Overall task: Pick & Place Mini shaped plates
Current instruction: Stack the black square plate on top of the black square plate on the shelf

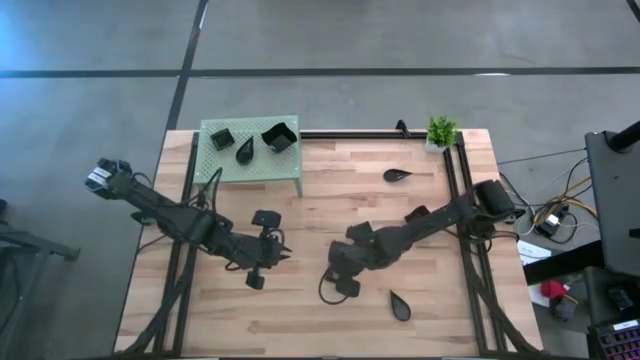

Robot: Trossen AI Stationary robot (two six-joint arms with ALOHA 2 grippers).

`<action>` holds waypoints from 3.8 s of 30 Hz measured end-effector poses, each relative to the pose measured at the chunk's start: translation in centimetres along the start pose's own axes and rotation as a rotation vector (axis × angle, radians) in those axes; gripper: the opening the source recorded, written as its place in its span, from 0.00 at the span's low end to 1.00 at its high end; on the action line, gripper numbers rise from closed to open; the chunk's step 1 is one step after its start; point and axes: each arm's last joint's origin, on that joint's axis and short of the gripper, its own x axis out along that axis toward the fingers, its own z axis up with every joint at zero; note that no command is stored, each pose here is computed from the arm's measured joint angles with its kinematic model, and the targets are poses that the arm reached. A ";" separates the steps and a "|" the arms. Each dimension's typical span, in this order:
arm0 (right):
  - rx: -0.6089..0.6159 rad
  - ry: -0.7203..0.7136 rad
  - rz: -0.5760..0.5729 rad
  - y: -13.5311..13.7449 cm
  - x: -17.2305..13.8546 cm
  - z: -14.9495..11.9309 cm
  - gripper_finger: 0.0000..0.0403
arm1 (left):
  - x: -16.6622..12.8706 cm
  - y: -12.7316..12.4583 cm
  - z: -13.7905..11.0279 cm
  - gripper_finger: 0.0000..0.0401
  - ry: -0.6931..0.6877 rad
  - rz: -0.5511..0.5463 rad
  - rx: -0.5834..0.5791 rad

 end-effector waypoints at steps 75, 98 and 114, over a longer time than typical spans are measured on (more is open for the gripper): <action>0.031 -0.644 -0.316 1.0 -4.0 5.7 0.03 | 2.4 0.2 -2.4 0.13 -0.124 0.364 -0.341; 0.031 -0.644 -0.315 1.0 -4.0 5.7 0.03 | 2.2 0.3 -2.0 0.23 -0.127 0.381 -0.396; 0.029 -0.667 -0.306 1.2 -4.2 6.0 0.03 | 2.8 0.2 -3.1 0.24 -0.120 0.383 -0.450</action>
